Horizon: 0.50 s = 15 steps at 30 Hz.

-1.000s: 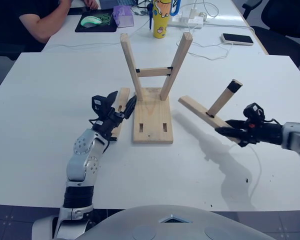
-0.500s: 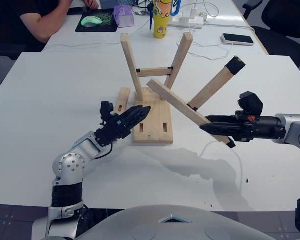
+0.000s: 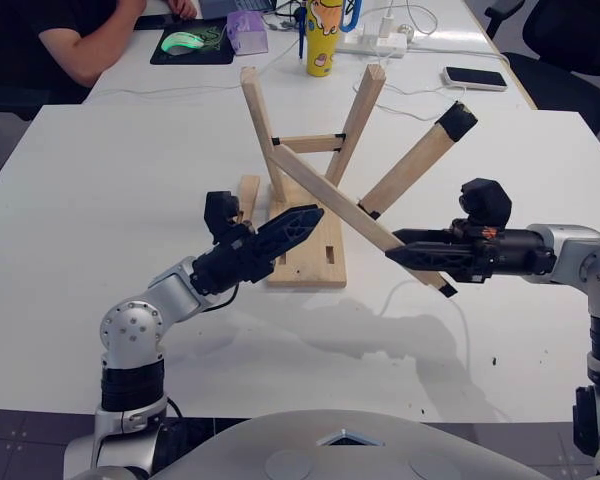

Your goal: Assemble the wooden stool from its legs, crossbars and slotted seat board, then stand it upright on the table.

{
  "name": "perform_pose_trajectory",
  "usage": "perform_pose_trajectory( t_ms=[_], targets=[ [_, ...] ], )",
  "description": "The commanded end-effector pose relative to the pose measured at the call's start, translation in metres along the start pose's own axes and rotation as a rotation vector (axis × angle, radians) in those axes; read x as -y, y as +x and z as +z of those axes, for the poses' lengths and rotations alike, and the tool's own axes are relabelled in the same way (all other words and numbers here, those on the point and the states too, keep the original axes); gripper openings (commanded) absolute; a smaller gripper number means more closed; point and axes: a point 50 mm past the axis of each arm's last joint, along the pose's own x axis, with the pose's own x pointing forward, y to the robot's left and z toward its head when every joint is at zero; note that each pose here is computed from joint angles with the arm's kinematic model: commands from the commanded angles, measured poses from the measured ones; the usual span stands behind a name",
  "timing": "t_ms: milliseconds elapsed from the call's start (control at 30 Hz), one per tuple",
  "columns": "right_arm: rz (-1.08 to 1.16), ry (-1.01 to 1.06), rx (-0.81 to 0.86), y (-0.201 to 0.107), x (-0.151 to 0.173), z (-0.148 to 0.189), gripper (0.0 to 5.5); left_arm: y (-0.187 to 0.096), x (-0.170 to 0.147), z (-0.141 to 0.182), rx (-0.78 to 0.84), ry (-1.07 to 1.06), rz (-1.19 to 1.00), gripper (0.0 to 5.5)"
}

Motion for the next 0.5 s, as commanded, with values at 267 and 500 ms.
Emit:
perform_pose_trajectory(
  t_ms=[267, 500],
  targets=[
    [0.022, 0.003, -0.102, 0.0009, -0.0015, -0.0052, 2.05, 0.0021, 0.0079, 0.0092, -0.018, 0.019, -0.03, 4.15],
    [0.023, 0.001, -0.118, -0.0007, -0.0006, -0.0045, 2.05, -0.0006, 0.0076, 0.0092, -0.044, 0.017, -0.026, 4.15]
  ],
)
